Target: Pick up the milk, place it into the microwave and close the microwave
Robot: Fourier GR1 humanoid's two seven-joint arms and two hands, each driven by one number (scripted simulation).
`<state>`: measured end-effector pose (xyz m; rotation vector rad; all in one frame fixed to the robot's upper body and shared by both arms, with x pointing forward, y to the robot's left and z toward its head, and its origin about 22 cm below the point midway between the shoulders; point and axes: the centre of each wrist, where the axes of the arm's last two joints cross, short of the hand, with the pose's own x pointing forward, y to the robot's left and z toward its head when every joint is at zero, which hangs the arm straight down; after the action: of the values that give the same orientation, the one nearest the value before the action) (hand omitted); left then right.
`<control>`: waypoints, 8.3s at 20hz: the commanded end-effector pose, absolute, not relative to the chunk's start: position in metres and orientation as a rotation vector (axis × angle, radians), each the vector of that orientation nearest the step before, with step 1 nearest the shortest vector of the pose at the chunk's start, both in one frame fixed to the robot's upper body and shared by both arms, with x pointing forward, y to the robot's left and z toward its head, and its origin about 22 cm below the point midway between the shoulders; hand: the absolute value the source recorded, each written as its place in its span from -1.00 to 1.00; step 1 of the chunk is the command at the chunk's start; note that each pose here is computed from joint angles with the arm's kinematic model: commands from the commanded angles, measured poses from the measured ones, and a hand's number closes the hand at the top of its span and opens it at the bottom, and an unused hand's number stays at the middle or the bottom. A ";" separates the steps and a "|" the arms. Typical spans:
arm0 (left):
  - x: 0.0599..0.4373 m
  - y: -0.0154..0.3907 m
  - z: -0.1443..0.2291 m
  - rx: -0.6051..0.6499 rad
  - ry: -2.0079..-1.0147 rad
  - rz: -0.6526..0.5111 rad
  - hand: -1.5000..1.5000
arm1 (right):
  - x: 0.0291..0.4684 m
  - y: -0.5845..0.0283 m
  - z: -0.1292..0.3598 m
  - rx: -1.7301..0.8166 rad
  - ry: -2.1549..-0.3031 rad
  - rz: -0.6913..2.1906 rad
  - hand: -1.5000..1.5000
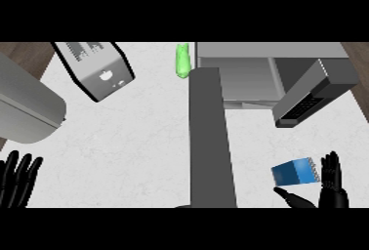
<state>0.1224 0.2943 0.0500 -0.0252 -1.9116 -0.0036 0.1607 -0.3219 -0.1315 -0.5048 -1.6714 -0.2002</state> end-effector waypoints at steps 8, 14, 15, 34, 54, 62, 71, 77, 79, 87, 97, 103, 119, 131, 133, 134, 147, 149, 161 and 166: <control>0.120 0.288 0.040 -0.018 -1.925 0.003 -1.00 | 0.179 -0.324 -0.160 -0.488 -1.714 -0.273 -1.00; 0.116 0.298 0.050 -0.046 -1.911 -0.006 -1.00 | 0.161 -0.319 -0.163 -0.381 -1.795 -0.355 1.00; 0.109 0.283 0.047 -0.032 -1.898 0.010 -1.00 | 0.177 -0.325 -0.149 -0.346 -1.806 -0.347 1.00; 0.121 0.305 0.049 -0.030 -1.925 -0.005 -1.00 | 0.252 -0.308 -0.117 0.191 -1.867 -0.193 1.00; 0.110 0.322 0.058 -0.016 -1.911 0.021 -1.00 | 0.198 -0.189 -0.025 0.232 -1.840 -0.111 1.00; 0.108 0.347 0.041 -0.011 -1.915 0.044 -1.00 | 0.225 -0.170 -0.006 0.182 -1.852 -0.097 1.00; 0.095 0.360 0.040 0.021 -1.890 0.022 -1.00 | 0.287 -0.145 0.021 -0.046 -1.866 -0.085 1.00; 0.097 0.360 0.041 -0.022 -1.881 0.002 -1.00 | 0.330 -0.155 -0.003 -0.136 -1.763 -0.093 1.00; 0.107 0.375 0.038 0.003 -1.896 0.023 -1.00 | 0.335 -0.159 -0.023 -0.174 -1.763 -0.097 1.00; 0.119 0.373 0.027 -0.008 -1.868 0.004 -1.00 | 0.366 -0.192 -0.052 -0.185 -1.771 -0.092 1.00; 0.120 0.382 0.021 -0.050 -1.875 0.000 -1.00 | 0.398 -0.190 -0.032 -0.336 -1.914 -0.008 1.00; 0.131 0.385 0.036 -0.045 -1.896 -0.006 -1.00 | 0.414 -0.181 -0.012 -0.540 -1.938 0.122 1.00; 0.152 0.384 0.021 -0.073 -1.902 -0.026 -1.00 | 0.430 -0.197 0.013 -0.943 -1.849 0.139 1.00; 0.165 0.374 0.027 -0.104 -1.903 -0.048 -1.00 | 0.416 -0.250 -0.004 -1.011 -1.740 0.095 1.00; 0.157 0.379 0.023 -0.084 -1.871 -0.040 -1.00 | 0.410 -0.250 -0.015 -1.084 -1.699 0.142 1.00; 0.168 0.370 0.020 -0.104 -1.880 -0.042 -1.00 | 0.415 -0.259 -0.003 -1.104 -1.710 0.141 1.00; 0.177 0.375 0.019 -0.098 -1.869 -0.038 -1.00 | 0.414 -0.237 -0.011 -1.111 -1.741 0.246 -1.00; 0.175 0.372 0.018 -0.096 -1.855 -0.060 -1.00 | 0.413 -0.248 -0.010 -1.119 -1.753 0.253 -1.00; 0.186 0.364 0.011 -0.130 -1.871 -0.061 -1.00 | 0.417 -0.206 -0.011 -1.045 -1.756 0.298 -1.00; 0.177 0.375 0.008 -0.097 -1.874 -0.066 -1.00 | 0.412 -0.229 -0.016 -1.018 -1.753 0.306 -1.00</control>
<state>0.1823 0.3709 0.0085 -0.1131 -1.8706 -0.0611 0.4173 -0.2191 -0.0085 -1.0252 -1.7544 0.2943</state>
